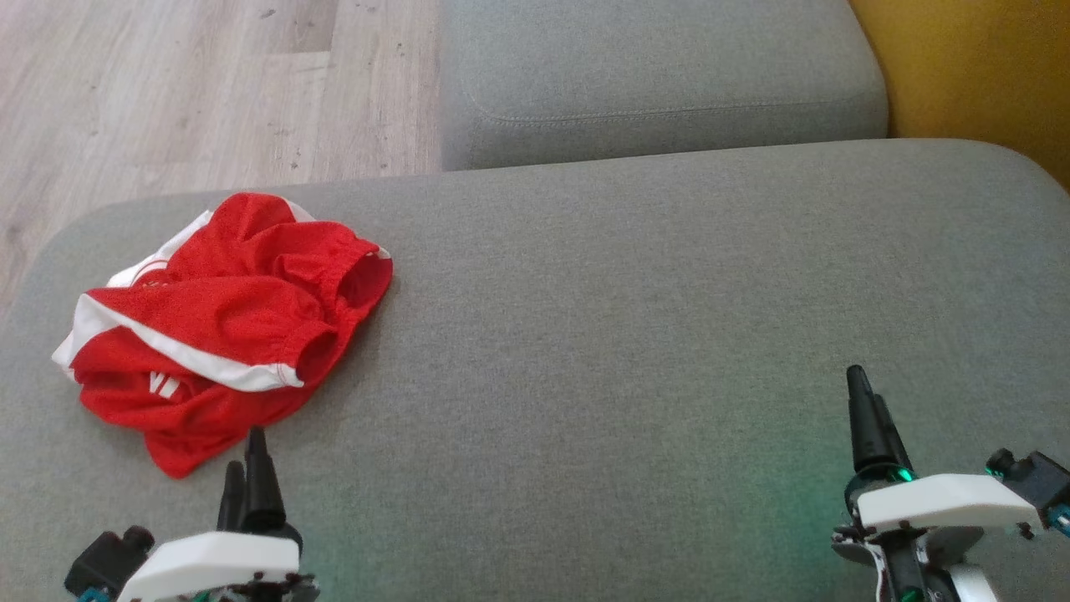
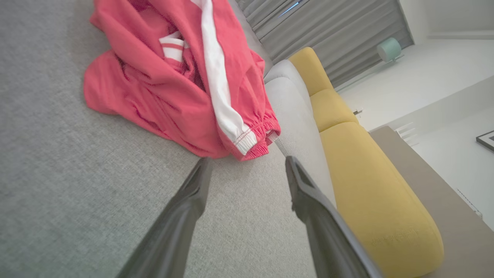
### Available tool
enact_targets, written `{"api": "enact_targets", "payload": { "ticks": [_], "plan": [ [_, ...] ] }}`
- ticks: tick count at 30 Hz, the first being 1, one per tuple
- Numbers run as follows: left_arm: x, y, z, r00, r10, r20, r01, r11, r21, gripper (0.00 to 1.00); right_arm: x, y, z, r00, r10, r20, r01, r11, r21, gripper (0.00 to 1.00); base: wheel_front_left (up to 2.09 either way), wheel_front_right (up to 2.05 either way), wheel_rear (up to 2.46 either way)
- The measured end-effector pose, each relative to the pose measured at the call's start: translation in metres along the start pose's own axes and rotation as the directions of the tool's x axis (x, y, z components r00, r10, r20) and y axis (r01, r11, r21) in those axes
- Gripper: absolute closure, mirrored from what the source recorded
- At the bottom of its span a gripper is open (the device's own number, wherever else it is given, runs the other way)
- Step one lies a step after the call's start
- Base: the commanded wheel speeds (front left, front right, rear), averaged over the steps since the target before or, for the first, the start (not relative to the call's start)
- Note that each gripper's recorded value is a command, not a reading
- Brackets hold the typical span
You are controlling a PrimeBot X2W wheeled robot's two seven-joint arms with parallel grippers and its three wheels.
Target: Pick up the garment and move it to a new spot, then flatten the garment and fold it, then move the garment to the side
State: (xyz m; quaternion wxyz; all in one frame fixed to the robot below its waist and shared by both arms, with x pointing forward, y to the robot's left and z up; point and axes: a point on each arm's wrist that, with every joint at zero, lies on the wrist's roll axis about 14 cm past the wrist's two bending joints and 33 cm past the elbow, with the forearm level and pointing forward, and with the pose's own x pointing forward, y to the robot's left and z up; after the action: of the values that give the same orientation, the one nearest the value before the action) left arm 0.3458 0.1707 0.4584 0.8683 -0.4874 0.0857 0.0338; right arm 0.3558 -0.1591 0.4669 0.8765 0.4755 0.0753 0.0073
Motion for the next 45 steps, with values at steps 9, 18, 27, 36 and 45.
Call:
{"api": "enact_targets", "payload": {
  "ticks": [9,18,27,36,45],
  "plan": [
    [-0.002,-0.005,0.002,1.0,-0.008,0.02,0.005,0.994,0.105,0.0,-0.001,0.009,-0.004,1.0,0.03,-0.007,-0.031,0.993,-0.112,0.0,0.0,0.0,0.0],
    [-0.007,-0.008,0.002,0.999,-0.02,0.036,0.011,0.972,0.235,0.0,-0.001,0.023,-0.005,0.997,0.076,-0.001,-0.074,0.97,-0.233,0.0,0.0,0.0,0.0],
    [-0.01,-0.021,0.004,0.996,-0.07,0.053,0.048,0.941,0.334,0.0,-0.002,0.029,-0.009,0.995,0.103,-0.01,-0.101,0.936,-0.339,0.0,0.0,0.0,0.0],
    [-0.015,-0.025,0.004,0.993,-0.096,0.066,0.058,0.902,0.427,0.0,-0.007,0.03,-0.014,0.993,0.114,-0.018,-0.111,0.898,-0.426,0.0,0.0,0.0,0.0],
    [-0.015,-0.039,0.001,0.987,-0.148,0.068,0.09,0.842,0.532,0.0,-0.009,0.038,-0.018,0.988,0.15,-0.025,-0.141,0.841,-0.522,0.0,0.0,0.0,0.0]
  ]
}}
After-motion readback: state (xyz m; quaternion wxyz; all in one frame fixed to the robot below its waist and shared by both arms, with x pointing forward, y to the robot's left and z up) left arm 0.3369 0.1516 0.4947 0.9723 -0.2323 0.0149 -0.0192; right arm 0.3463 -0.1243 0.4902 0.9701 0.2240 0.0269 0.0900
